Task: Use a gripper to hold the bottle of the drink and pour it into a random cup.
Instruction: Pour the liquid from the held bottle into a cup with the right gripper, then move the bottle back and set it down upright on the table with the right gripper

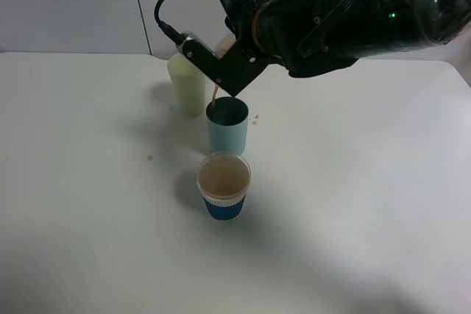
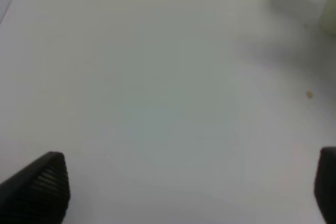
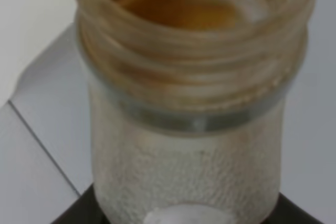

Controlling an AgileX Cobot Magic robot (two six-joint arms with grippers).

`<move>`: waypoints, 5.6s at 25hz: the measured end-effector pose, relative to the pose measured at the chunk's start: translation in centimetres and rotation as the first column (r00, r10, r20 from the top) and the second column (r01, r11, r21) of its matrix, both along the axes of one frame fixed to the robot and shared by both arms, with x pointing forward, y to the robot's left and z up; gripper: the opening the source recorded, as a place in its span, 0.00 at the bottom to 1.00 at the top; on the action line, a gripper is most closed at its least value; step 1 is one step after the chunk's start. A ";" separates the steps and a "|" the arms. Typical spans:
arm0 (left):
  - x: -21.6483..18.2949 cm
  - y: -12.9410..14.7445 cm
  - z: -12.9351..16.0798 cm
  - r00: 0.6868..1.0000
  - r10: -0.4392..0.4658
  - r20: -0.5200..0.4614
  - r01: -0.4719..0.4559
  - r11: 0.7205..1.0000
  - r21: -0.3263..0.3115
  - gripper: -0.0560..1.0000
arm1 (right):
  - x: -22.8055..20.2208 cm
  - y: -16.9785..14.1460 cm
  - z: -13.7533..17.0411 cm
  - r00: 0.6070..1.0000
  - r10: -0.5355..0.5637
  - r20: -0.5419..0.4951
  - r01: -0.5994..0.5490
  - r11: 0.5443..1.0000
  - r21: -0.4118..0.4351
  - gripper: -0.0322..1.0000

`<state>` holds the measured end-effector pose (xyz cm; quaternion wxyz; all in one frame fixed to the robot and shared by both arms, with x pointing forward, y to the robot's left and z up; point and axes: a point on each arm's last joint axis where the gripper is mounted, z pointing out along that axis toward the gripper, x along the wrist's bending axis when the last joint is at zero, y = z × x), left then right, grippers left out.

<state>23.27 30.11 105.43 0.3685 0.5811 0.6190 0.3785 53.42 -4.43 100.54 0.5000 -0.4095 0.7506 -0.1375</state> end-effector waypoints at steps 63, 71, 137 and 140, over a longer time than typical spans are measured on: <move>0.0 0.0 0.0 1.000 0.003 0.000 -0.003 1.000 0.004 0.93 | -0.2 -0.7 -0.3 0.877 -0.282 -0.388 0.469 0.680 0.564 0.38; 0.0 0.0 0.0 1.000 0.000 0.000 0.000 1.000 0.000 0.93 | 1.0 -3.6 0.6 0.675 -0.328 -0.661 0.734 0.209 0.646 0.38; 0.0 0.0 0.0 1.000 0.000 0.000 0.000 1.000 0.000 0.93 | 3.8 -14.6 -11.0 0.524 0.086 -0.847 0.816 -0.334 0.471 0.38; 0.0 0.0 0.0 1.000 0.000 0.000 0.000 1.000 0.000 0.93 | 3.7 -14.7 -11.0 0.509 0.084 -0.857 0.820 -0.349 0.453 0.48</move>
